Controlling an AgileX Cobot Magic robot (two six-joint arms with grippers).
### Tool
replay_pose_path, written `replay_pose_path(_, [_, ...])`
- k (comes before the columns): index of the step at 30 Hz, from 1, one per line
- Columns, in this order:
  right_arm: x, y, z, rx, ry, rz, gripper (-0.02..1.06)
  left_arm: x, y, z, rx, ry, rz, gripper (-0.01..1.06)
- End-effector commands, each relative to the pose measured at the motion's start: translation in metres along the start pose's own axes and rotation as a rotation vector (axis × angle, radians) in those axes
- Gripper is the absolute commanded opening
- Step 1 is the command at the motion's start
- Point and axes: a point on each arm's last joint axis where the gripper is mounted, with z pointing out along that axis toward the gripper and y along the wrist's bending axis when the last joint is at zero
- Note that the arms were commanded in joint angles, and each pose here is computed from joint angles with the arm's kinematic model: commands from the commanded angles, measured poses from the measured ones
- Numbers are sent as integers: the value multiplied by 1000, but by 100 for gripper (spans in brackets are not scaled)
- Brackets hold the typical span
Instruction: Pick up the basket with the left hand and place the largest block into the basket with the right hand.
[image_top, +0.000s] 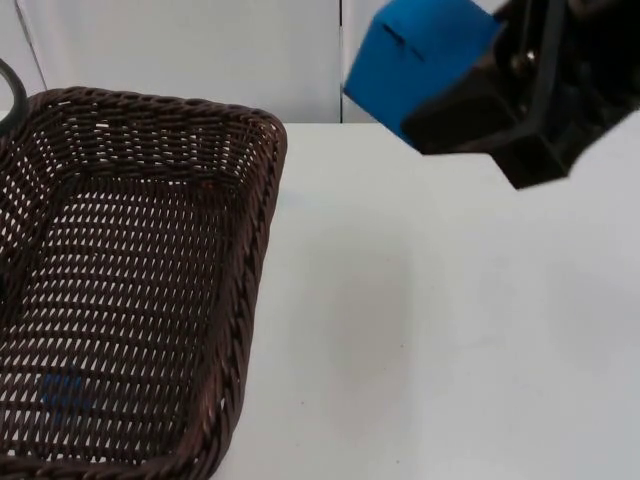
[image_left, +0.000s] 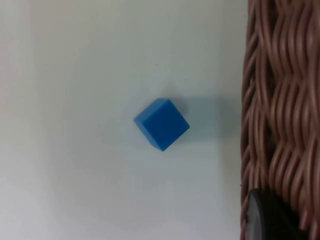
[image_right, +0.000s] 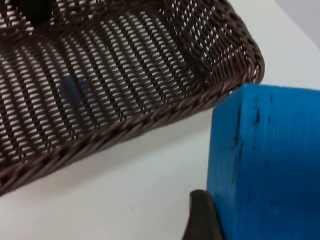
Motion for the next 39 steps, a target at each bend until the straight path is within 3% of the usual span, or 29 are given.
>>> replay_pose_path(1, [-10, -3, 7, 5, -28, 12, 0, -1, -1, 0, 15, -8, -25, 0])
replay_pose_path(9, [-40, -10, 47, -44, 26, 39, 0, -1, -1, 0, 16, -9, -27, 0])
replay_pose_path(16, [-63, 18, 102, -155, 98, -109, 0, 0, -1, 0, 18, -7, -27, 0])
replay_pose_path(28, [-60, 39, 160, -200, 142, -151, 3, -1, -1, 0, 21, -8, -30, 0])
replay_pose_path(30, [-59, 39, 162, -201, 145, -150, 16, -1, -1, 0, 21, -8, -30, 0])
replay_pose_path(32, [-59, 39, 162, -202, 147, -151, 38, -1, -1, 0, 21, -8, -30, 0])
replay_pose_path(33, [-59, 39, 162, -202, 147, -151, 38, -1, -1, 0, 21, -8, -30, 0])
replay_pose_path(37, [-59, 39, 161, -198, 143, -156, 82, -1, -1, 0, 21, -8, -30, 0])
replay_pose_path(39, [-60, 38, 159, -190, 146, -176, 87, -1, -1, 0, 21, -8, -30, 0])
